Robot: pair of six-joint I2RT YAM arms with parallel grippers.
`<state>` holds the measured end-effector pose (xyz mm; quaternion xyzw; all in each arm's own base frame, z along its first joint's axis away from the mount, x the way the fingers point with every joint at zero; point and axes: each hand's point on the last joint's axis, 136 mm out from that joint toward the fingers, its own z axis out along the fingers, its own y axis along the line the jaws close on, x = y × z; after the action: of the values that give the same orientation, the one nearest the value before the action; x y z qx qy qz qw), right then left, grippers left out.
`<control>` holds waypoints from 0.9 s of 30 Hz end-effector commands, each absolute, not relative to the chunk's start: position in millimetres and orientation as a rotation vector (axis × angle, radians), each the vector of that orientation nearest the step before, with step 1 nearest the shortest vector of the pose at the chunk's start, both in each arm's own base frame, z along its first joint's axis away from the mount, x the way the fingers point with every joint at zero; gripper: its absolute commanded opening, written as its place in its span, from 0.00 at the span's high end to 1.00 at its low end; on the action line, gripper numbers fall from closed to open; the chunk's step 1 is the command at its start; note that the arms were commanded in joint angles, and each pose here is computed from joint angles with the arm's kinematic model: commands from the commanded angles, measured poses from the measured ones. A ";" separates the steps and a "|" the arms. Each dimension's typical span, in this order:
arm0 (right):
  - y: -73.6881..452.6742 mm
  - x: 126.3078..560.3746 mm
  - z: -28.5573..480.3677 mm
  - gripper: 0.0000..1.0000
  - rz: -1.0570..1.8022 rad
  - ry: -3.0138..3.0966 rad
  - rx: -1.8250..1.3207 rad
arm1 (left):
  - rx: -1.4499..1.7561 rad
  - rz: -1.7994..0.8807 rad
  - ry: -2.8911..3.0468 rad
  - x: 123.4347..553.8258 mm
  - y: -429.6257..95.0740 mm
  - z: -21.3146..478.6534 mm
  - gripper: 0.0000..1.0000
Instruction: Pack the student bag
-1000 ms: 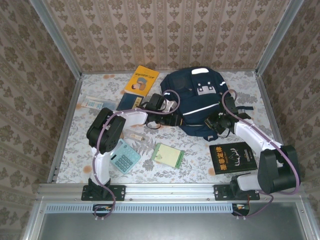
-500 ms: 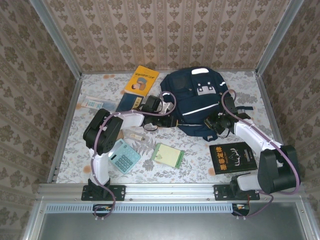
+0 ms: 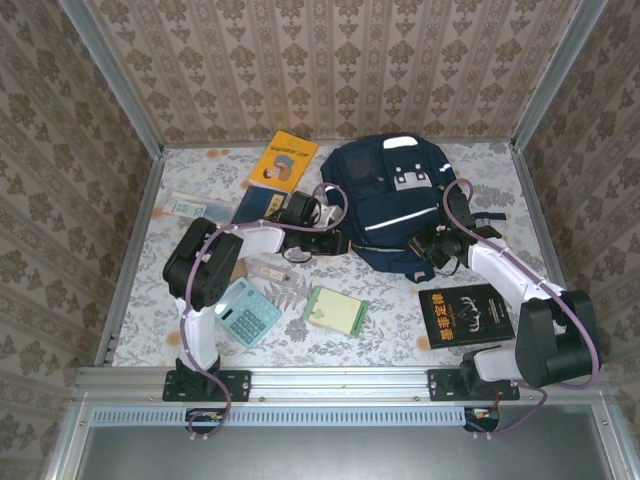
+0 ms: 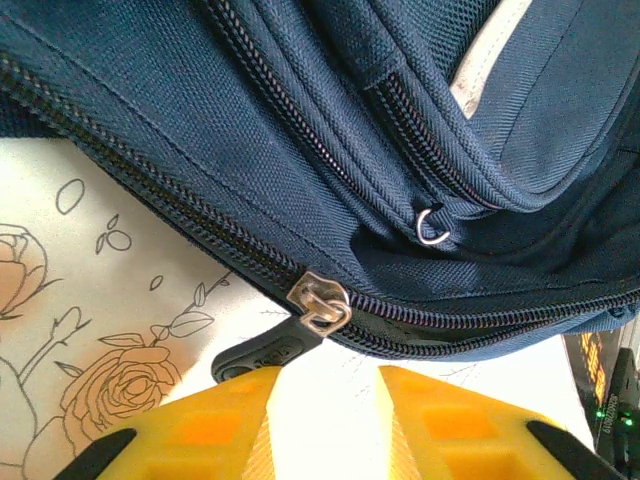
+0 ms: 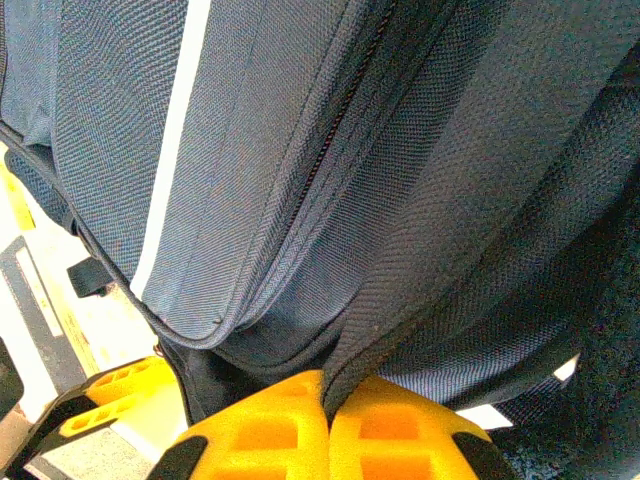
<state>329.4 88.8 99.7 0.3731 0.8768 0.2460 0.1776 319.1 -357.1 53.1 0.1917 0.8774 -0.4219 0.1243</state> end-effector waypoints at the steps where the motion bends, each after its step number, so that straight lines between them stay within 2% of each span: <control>1: 94.5 338.0 111.0 1.00 0.754 2.449 1.016 | 0.579 -1.163 2.560 324.4 -358.5 52.6 0.64; 5: 94.6 337.0 109.2 1.00 0.754 2.452 1.020 | 0.542 -1.118 2.543 333.8 -351.6 56.5 0.59; 10: 95.2 336.3 107.9 1.00 0.755 2.454 1.021 | 0.486 -1.126 2.523 347.8 -346.6 60.3 0.46; 14: 94.9 335.2 106.0 1.00 0.752 2.458 1.026 | 0.472 -1.139 2.518 354.6 -350.2 60.3 0.43; 21: 96.2 336.1 105.5 1.00 0.756 2.458 1.026 | 0.476 -1.201 2.516 356.1 -361.4 56.4 0.41; 27: 96.7 337.0 104.1 1.00 0.758 2.460 1.028 | 0.542 -1.286 2.524 337.6 -372.0 55.6 0.48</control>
<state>328.6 89.3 98.1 0.3734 0.8772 0.2461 0.1750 345.8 -360.6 51.1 0.1718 0.8804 -0.4186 0.1422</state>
